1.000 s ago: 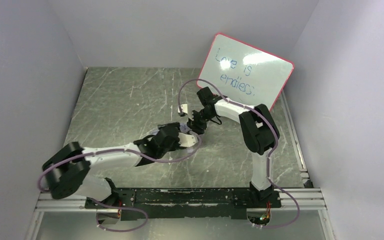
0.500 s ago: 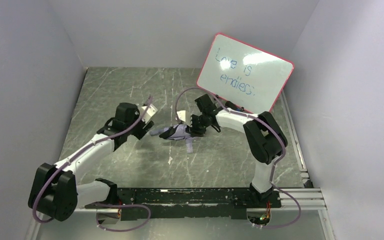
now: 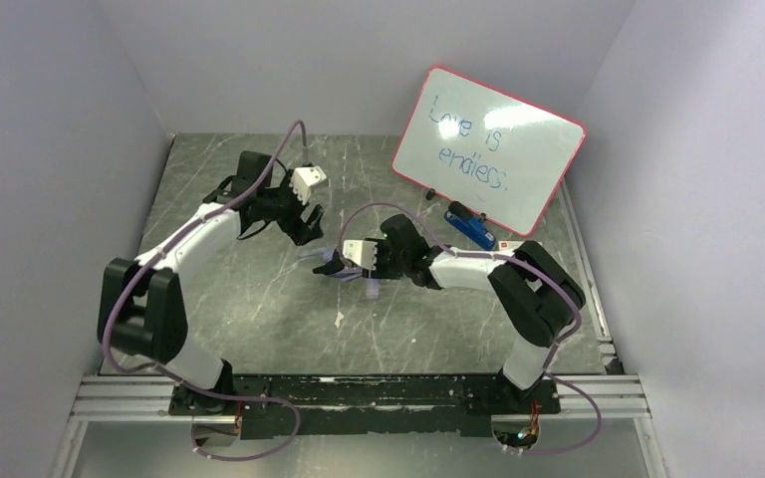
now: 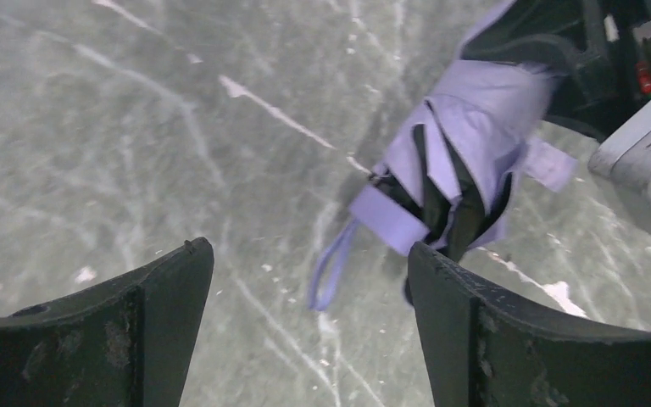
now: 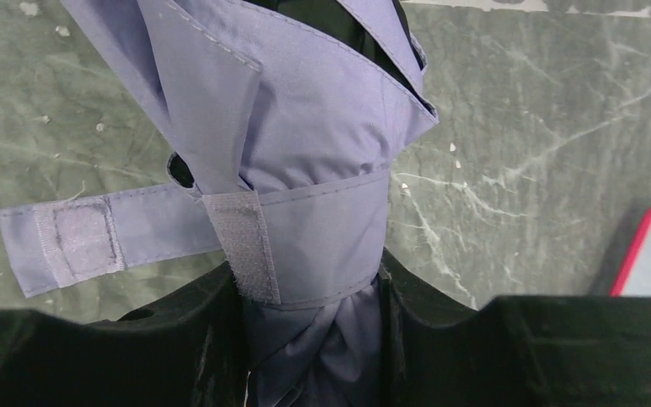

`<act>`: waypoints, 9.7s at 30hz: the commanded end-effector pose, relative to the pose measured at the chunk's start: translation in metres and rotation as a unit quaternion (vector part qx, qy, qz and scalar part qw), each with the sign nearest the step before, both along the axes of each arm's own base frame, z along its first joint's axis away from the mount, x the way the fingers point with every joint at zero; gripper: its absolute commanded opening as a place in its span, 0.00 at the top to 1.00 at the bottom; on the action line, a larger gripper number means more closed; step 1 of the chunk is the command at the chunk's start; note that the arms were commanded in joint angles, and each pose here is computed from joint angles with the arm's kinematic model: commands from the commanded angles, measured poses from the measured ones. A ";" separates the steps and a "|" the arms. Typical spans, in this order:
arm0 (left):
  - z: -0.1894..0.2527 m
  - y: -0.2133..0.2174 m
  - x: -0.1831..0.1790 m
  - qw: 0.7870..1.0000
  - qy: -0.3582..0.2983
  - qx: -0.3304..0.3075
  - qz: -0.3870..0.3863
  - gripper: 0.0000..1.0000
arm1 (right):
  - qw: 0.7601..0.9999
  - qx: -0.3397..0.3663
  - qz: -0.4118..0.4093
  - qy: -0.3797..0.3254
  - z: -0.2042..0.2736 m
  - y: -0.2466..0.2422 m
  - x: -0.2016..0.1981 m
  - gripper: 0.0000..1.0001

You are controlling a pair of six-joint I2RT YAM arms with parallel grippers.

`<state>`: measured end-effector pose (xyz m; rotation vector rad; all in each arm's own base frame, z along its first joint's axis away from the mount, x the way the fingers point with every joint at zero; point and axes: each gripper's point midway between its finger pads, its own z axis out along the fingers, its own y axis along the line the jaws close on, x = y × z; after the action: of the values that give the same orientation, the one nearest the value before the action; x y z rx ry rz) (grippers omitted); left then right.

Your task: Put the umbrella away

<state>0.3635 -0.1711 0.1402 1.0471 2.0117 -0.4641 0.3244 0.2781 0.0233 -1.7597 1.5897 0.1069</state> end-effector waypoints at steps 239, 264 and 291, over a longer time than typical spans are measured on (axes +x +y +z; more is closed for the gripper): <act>-0.179 -0.044 -0.041 0.956 0.173 0.239 0.002 0.95 | 0.311 0.533 -0.719 0.320 0.016 -0.034 -0.094 0.52; -0.180 -0.044 -0.044 0.954 0.170 0.245 -0.004 0.95 | 0.269 0.509 -0.753 0.319 -0.029 -0.033 -0.069 0.57; -0.180 -0.045 -0.048 0.954 0.174 0.244 -0.010 0.95 | 0.368 0.549 -0.683 0.312 -0.032 -0.026 -0.039 0.52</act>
<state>0.3381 -0.2717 0.0130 1.2866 2.3034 -0.4113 0.2906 0.2741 0.0242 1.1321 1.9709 0.9654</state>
